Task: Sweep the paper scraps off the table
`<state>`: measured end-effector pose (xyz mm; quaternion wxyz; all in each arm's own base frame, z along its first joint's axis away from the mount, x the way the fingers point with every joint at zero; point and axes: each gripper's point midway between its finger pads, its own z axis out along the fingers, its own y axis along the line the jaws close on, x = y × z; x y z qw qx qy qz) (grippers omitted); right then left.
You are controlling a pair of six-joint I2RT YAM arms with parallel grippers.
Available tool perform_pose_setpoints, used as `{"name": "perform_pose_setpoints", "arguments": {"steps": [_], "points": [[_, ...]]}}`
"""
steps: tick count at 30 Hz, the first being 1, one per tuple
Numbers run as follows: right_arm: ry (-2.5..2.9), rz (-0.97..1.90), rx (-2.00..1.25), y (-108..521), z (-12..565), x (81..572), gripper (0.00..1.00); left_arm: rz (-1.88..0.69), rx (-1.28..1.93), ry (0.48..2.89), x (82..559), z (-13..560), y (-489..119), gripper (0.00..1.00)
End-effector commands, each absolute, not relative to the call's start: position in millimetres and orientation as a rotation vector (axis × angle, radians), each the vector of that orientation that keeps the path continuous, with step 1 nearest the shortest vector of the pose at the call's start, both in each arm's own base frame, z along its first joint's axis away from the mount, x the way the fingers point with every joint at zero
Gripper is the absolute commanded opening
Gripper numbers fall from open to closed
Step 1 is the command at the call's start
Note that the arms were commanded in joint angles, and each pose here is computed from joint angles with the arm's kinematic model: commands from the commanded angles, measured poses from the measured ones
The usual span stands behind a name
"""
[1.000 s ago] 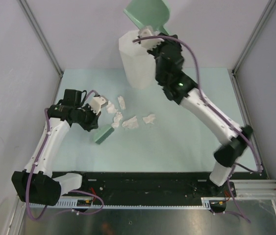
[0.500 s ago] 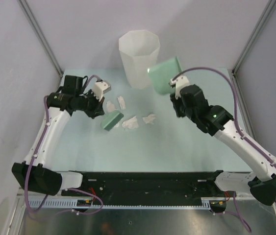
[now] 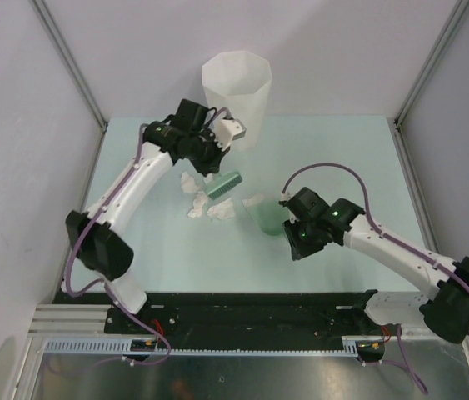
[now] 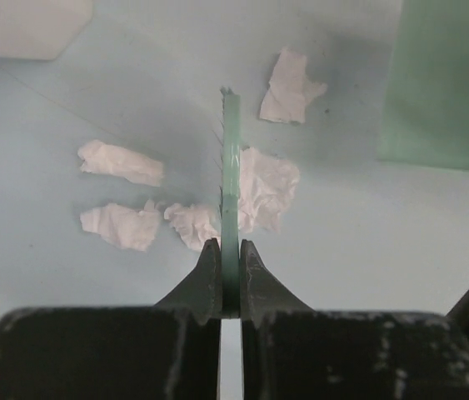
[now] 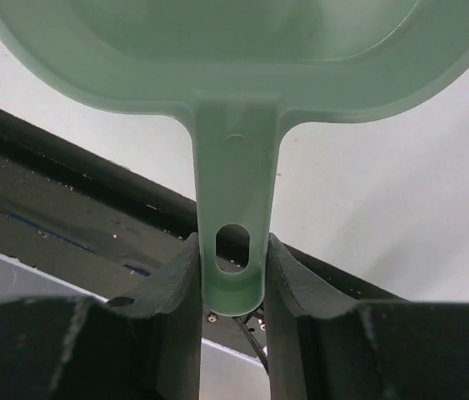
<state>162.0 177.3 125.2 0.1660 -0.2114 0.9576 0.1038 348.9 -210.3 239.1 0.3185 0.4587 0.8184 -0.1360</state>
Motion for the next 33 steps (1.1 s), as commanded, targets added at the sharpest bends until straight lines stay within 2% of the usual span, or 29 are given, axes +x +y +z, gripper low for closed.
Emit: {"name": "perform_pose_setpoints", "arguments": {"steps": [1,6,13,19,24,33], "points": [[2.822,0.323,-0.638,195,103,155,0.00,-0.291,1.196,2.133,375,242,-230,0.00],[2.956,0.206,-0.697,193,65,152,0.00,-0.312,1.219,2.127,390,234,-249,0.00],[2.970,0.226,-0.681,202,49,164,0.00,-0.373,1.309,2.146,390,203,-275,0.00],[2.946,0.258,-0.716,210,42,174,0.00,-0.619,1.400,2.135,360,185,-309,0.00],[2.954,0.220,-0.694,203,35,184,0.00,-0.826,1.514,2.047,312,194,-325,0.00],[2.894,0.190,-0.617,194,44,204,0.00,-0.800,1.571,1.952,277,217,-299,0.00]]}}
